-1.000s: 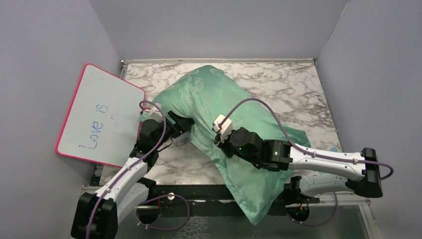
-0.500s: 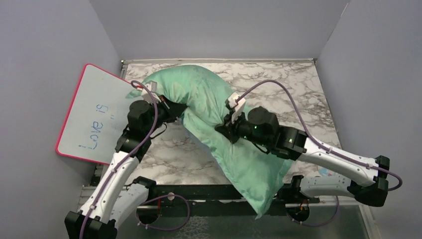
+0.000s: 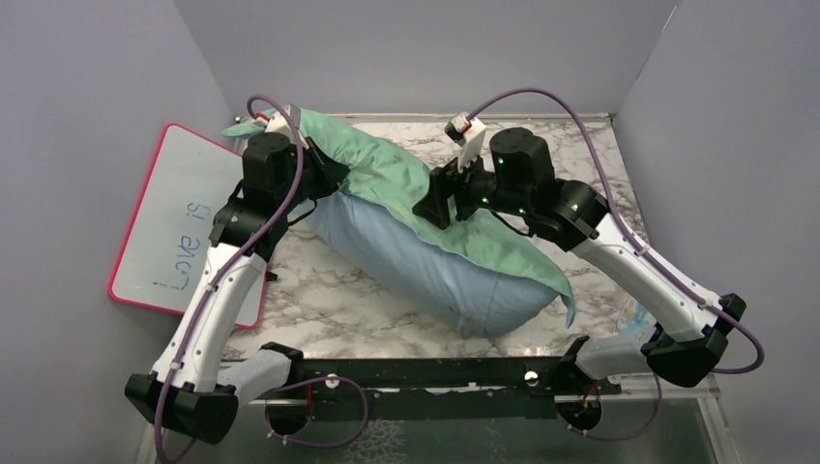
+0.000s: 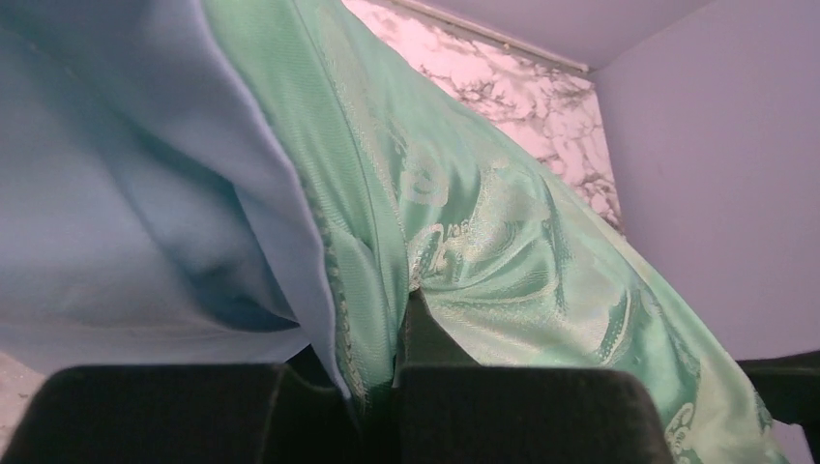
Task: Remove the pillowcase from the pillow
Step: Turn over the pillow at the center of the board.
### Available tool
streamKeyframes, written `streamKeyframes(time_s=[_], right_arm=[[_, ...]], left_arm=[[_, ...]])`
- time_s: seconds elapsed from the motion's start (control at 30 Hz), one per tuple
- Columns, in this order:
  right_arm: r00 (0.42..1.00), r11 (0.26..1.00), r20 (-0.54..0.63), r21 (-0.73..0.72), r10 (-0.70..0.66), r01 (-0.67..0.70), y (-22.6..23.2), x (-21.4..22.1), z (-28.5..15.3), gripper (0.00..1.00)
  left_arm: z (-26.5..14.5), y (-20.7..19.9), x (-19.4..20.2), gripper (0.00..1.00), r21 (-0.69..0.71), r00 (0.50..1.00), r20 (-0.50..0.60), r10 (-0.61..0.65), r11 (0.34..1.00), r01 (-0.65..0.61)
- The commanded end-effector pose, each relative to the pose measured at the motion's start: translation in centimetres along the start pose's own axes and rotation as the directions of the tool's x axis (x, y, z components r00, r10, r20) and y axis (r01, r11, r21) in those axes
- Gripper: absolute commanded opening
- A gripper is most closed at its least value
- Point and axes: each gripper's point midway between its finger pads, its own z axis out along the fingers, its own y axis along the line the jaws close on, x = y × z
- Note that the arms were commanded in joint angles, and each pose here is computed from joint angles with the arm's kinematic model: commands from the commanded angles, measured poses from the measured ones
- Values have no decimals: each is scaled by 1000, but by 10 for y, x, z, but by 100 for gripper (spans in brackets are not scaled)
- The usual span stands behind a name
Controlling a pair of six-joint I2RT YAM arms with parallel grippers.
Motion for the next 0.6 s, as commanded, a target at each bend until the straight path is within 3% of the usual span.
streamKeyframes(time_s=[0.0,0.07,0.13,0.33,0.4,0.57], right_arm=[[996,999,79,4,-51,51,7,-24,-49,81],[983,992,155,-64,-96,107,22,-33,-70,91],[976,978,159,-126,-147,168,33,-28,-79,98],[983,980,-117,-157,-143,124,22,40,-51,100],[979,989,-165,-109,-119,102,10,57,-40,100],[985,972,-165,220,-51,87,-49,66,-23,100]], left_arm=[[3,-31,-41,0,89,993,114,21,996,-31],[7,-27,-41,0,72,994,112,20,997,-28],[12,-24,-40,0,59,994,107,24,998,-30],[30,-21,-37,0,46,997,74,27,998,-31],[39,-22,-34,0,55,998,52,32,998,-35],[59,-28,-26,0,102,998,-8,65,993,-63]])
